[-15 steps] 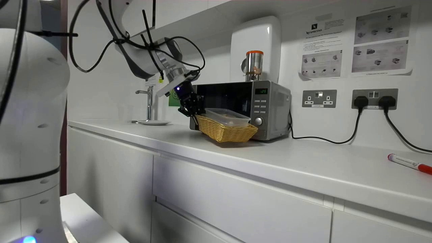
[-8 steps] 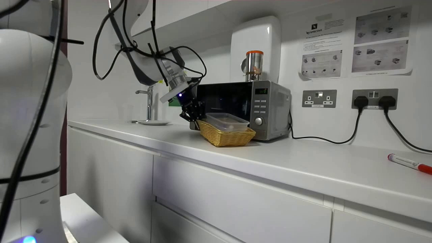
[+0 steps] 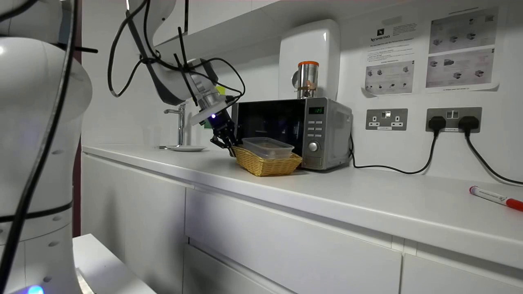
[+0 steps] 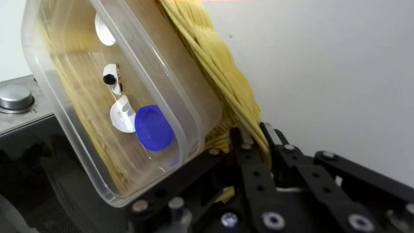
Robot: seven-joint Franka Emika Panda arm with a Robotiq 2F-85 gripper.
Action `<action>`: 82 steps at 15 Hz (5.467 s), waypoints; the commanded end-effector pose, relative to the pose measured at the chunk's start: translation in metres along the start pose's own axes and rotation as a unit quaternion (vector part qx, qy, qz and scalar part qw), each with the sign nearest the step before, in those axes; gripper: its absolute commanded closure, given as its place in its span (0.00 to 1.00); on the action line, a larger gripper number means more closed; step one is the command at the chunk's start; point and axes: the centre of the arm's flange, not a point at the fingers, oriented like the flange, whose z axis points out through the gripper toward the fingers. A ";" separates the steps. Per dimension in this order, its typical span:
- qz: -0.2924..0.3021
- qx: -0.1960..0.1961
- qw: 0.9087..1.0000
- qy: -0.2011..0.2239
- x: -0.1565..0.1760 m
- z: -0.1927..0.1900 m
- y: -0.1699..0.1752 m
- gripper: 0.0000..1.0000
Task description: Put the brown box in front of the microwave then put the flask in the colourless bowl
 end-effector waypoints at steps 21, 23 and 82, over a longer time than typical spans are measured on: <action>-0.043 0.037 0.998 -0.022 -0.032 -0.063 0.046 0.00; -0.026 0.044 0.998 -0.046 -0.036 -0.082 0.058 0.00; 0.555 -0.370 0.707 0.235 0.118 -0.074 0.218 0.00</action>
